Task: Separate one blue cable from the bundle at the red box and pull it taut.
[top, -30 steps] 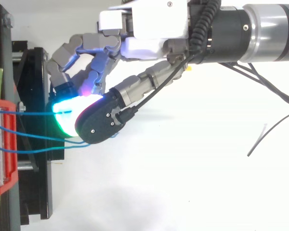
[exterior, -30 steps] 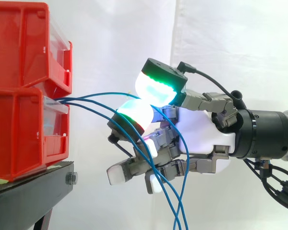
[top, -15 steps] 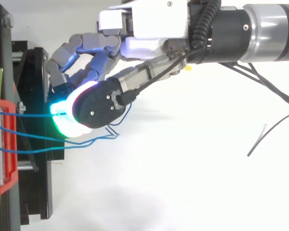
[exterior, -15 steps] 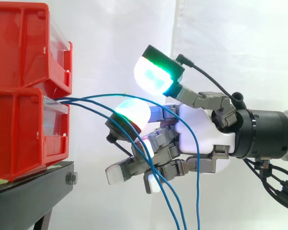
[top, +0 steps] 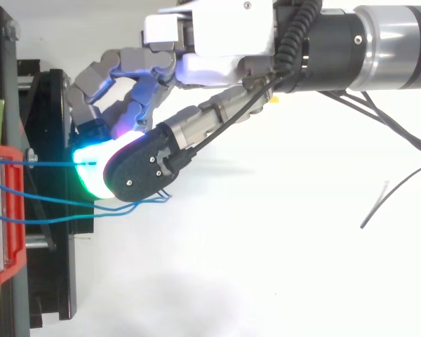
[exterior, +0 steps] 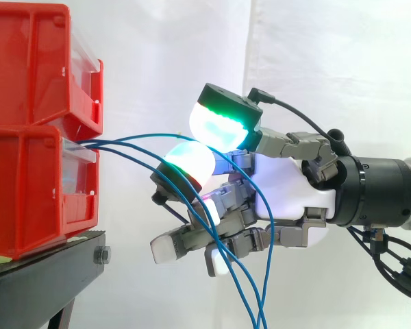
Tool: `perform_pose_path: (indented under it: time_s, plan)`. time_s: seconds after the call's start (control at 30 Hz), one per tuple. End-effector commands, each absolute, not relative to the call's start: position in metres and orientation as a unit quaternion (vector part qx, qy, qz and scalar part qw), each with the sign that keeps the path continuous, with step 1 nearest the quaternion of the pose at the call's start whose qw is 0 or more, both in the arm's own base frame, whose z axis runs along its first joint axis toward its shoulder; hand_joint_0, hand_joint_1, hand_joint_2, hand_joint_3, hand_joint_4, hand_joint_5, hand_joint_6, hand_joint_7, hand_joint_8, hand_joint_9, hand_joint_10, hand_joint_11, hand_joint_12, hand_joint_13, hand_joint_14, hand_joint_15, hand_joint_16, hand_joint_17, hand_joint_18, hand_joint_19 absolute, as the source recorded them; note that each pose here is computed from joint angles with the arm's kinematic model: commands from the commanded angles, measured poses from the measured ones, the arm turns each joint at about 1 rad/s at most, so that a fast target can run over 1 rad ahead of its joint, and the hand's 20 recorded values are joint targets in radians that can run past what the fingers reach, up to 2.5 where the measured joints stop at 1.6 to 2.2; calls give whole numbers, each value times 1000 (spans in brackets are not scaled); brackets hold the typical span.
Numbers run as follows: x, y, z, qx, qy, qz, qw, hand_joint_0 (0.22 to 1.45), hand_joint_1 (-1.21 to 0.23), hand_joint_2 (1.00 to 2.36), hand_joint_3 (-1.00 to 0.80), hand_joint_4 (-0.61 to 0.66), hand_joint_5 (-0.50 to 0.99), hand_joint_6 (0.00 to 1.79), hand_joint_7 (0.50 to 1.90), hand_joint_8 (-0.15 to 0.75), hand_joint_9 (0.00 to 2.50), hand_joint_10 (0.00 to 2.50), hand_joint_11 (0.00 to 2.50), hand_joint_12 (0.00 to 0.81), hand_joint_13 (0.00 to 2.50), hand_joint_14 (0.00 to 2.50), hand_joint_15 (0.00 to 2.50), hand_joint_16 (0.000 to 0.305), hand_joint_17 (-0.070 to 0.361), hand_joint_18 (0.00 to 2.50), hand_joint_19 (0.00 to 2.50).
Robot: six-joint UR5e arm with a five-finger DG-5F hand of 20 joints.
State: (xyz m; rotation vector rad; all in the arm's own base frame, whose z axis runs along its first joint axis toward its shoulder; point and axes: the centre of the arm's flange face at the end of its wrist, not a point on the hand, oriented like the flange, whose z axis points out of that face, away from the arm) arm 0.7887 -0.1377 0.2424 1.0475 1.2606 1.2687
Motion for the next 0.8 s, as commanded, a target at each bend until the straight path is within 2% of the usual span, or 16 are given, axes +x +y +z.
perform_pose_path:
  time_s: [0.0,0.23,0.37,0.5,0.57,0.77]
  plan:
    - [789,-137,243,434,523,527,510,618,-804,1018,-193,16,-147,804,1210,322,926,23,761,396,563,14,382,49,111,744,652]
    - [788,-139,242,436,524,526,509,645,-829,1018,-205,-35,-165,843,1209,322,917,24,762,395,569,14,381,49,110,746,642]
    - [788,-137,242,435,525,526,508,695,-852,1016,-256,-73,-172,861,1297,318,920,23,765,394,571,14,365,49,110,749,623]
    - [788,-137,242,436,525,527,508,740,-825,1008,-396,-65,-177,886,1329,328,943,24,797,392,530,13,335,48,109,708,576]
    - [788,-137,242,438,524,527,505,752,-808,1003,-457,-71,-181,898,1285,325,944,24,817,388,522,12,328,48,108,692,561]
    - [788,-137,242,439,523,529,504,761,-785,1000,-500,-88,-189,912,1220,305,1112,21,1274,359,528,12,325,43,97,673,501]
